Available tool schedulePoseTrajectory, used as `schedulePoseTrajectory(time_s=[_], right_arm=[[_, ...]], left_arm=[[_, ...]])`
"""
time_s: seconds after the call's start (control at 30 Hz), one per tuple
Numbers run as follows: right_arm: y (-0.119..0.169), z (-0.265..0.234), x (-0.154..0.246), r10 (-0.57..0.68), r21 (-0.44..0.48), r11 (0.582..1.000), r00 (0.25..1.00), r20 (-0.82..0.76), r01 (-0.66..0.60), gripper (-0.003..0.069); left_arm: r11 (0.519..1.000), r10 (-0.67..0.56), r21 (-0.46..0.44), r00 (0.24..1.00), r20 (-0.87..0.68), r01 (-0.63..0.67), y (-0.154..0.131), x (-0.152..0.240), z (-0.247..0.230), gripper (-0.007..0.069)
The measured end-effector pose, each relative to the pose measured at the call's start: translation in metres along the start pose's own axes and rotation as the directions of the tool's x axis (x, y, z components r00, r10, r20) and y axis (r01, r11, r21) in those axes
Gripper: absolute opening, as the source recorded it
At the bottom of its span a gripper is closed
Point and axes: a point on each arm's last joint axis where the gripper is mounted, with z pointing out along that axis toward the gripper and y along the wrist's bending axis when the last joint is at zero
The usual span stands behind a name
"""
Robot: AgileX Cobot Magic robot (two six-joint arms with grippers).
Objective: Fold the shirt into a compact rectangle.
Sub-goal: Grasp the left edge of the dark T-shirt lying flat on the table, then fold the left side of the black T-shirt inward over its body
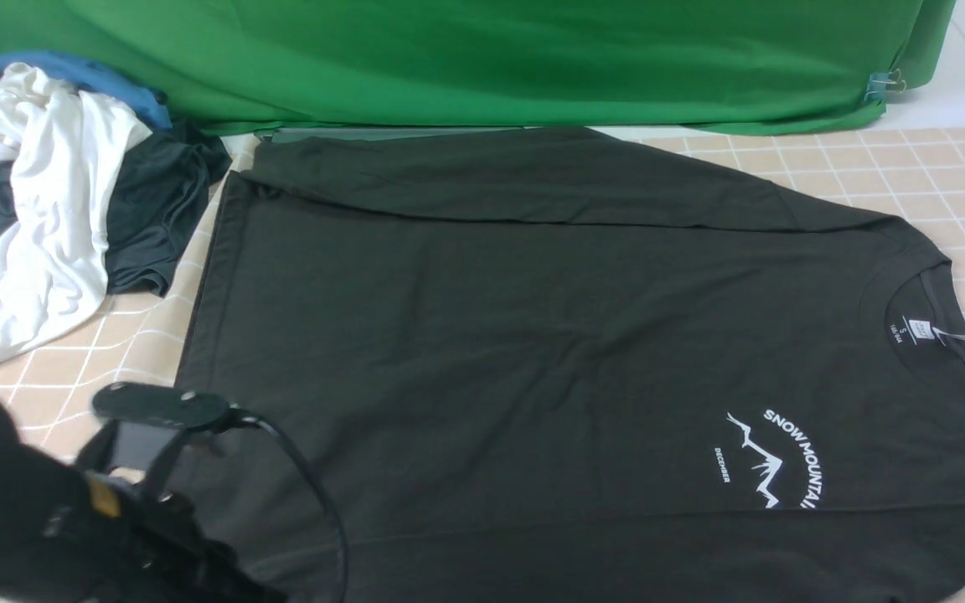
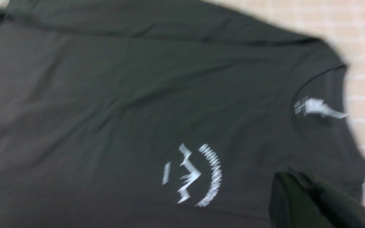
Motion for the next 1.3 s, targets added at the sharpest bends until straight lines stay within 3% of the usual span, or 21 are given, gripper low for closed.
schedulePoseTrajectory(time_s=[0.07,0.33,0.53,0.7,0.77,0.9,0.93,0.97,1.13,1.3], right_arm=[[0.002,0.003,0.000,0.003,-0.024,1.000,1.000,-0.023,-0.003,0.0037],[0.006,0.005,-0.001,0.001,-0.075,0.997,1.000,-0.022,-0.003,0.0037],[0.007,0.004,-0.001,-0.012,-0.081,0.997,1.000,-0.019,0.011,0.0037],[0.007,0.004,-0.002,-0.011,-0.084,0.996,1.000,-0.018,0.010,0.0039],[0.007,0.004,-0.002,-0.011,-0.084,0.996,1.000,-0.018,0.010,0.0039],[0.007,0.004,-0.002,-0.014,-0.084,0.996,1.000,-0.018,0.012,0.0043],[0.007,0.004,-0.002,-0.017,-0.084,0.996,1.000,-0.017,0.016,0.0043],[0.007,0.004,-0.002,-0.024,-0.084,0.996,1.000,-0.017,0.023,0.0043],[0.007,0.004,-0.001,-0.041,-0.085,0.996,0.999,-0.016,0.039,0.0044],[0.007,0.004,-0.001,-0.042,-0.085,0.996,0.999,-0.016,0.040,0.0049]], left_arm=[[1.000,0.014,-0.021,1.000,0.001,-0.014,0.002,-0.004,0.006,0.0075],[0.984,-0.024,-0.180,0.996,-0.086,0.009,0.021,-0.011,0.034,0.0431],[0.980,-0.045,-0.195,0.994,-0.095,0.025,0.024,-0.016,0.049,0.0546],[0.980,-0.067,-0.192,0.991,-0.112,0.044,0.024,-0.017,0.053,0.0532],[0.981,-0.075,-0.189,0.990,-0.119,0.051,0.024,-0.017,0.054,0.0484],[0.981,-0.112,-0.170,0.985,-0.133,0.088,0.020,-0.017,0.054,0.0221],[0.981,-0.115,-0.170,0.983,-0.144,0.089,0.019,-0.016,0.054,0.0121],[0.981,-0.113,-0.173,0.982,-0.155,0.085,0.019,-0.017,0.053,0.0079],[0.983,-0.122,-0.164,0.970,-0.210,0.088,0.017,-0.015,0.047,0.0034],[0.990,-0.129,-0.087,0.971,-0.203,0.113,0.004,-0.020,0.019,0.0033]])
